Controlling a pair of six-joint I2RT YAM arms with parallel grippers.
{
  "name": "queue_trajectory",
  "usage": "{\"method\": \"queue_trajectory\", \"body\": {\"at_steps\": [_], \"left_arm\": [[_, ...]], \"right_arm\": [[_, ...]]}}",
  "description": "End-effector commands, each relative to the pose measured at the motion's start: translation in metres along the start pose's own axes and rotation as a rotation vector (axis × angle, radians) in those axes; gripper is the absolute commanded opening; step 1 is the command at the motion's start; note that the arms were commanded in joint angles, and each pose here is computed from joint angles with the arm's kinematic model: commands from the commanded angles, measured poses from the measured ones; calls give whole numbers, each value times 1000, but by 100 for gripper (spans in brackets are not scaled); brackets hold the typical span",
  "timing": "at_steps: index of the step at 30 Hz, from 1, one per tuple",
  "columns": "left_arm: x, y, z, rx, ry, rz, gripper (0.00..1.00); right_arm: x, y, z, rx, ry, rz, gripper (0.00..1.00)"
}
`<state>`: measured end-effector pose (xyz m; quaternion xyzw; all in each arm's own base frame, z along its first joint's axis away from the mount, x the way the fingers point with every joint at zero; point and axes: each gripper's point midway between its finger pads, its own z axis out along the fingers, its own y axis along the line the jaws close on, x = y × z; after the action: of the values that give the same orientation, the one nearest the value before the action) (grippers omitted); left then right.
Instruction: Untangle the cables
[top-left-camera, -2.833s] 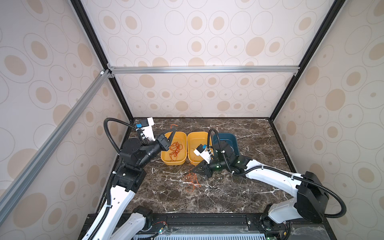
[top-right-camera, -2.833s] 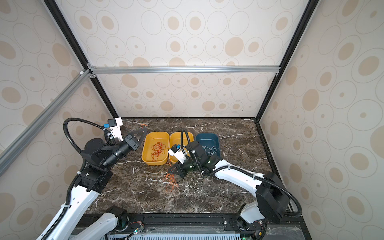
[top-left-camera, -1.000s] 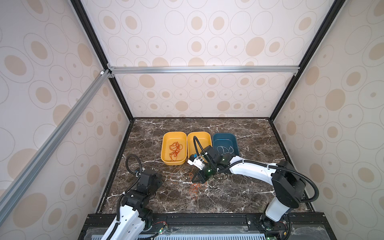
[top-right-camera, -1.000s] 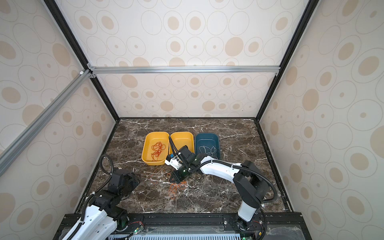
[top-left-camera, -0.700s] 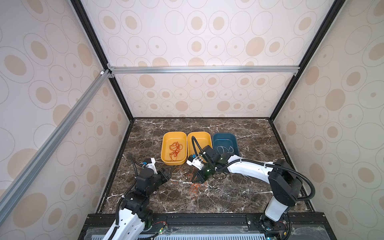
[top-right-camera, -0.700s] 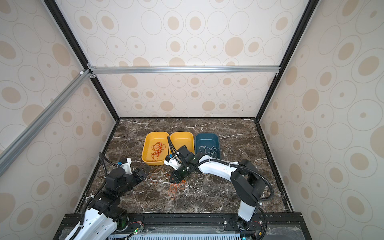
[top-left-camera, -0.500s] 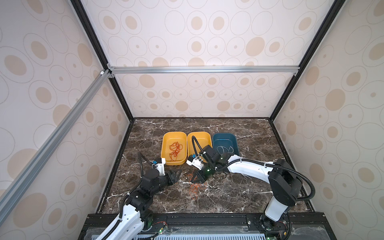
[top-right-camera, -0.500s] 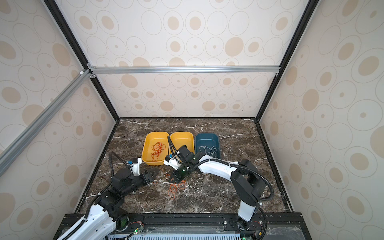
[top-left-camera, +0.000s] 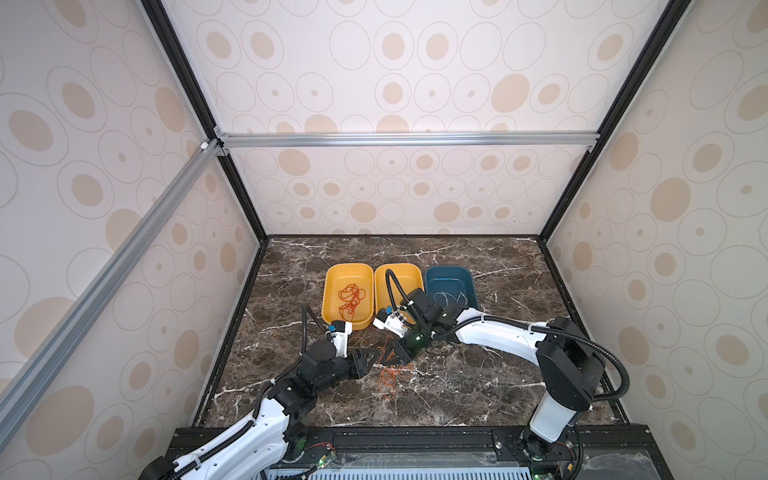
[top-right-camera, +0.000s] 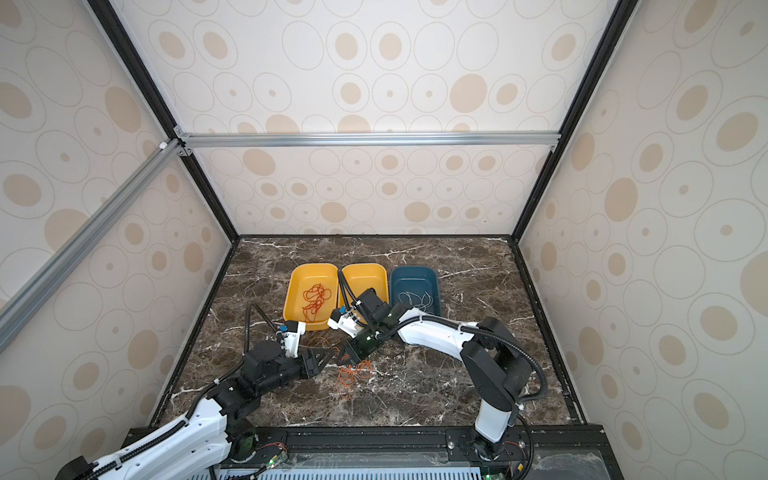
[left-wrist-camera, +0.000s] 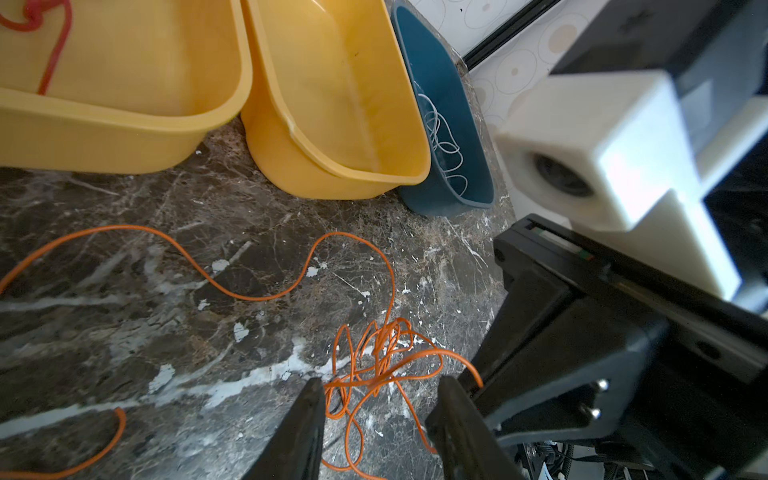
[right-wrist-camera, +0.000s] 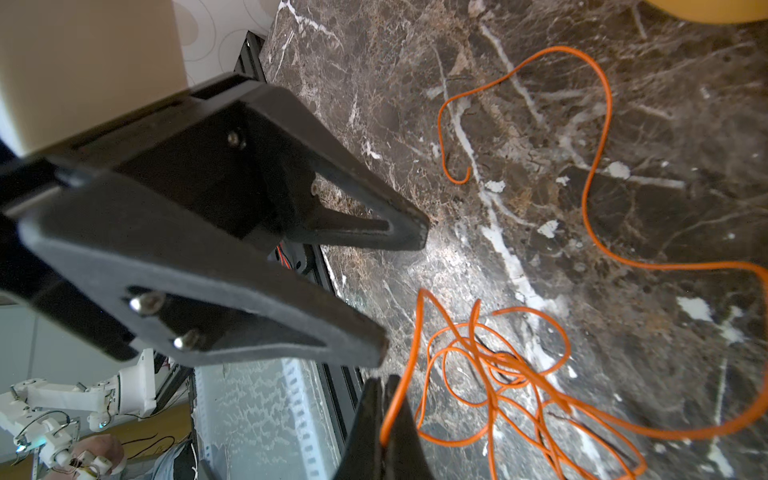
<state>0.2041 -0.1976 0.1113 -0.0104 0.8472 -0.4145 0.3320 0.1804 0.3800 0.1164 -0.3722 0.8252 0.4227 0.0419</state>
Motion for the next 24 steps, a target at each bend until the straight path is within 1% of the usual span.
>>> {"method": "queue_trajectory", "body": {"at_steps": [1,3,9,17,20,24], "left_arm": [[-6,3,2,-35,-24,42,43],[-6,6,5,-46,-21,44,42],[-14,-3,10,-13,-46,57,41],[-15,-10,18,3,-17,89,40],[-16,-10,19,4,-20,94,37],[-17,-12,20,6,-18,99,28]], "right_arm": [[-8,5,-1,-26,-9,-18,0],[-9,6,-2,-30,-12,-20,0],[-9,7,0,-39,-4,-16,0],[-11,8,2,-48,4,-21,0],[-11,7,2,-46,9,-23,0],[-11,5,3,-35,10,-23,0]]}}
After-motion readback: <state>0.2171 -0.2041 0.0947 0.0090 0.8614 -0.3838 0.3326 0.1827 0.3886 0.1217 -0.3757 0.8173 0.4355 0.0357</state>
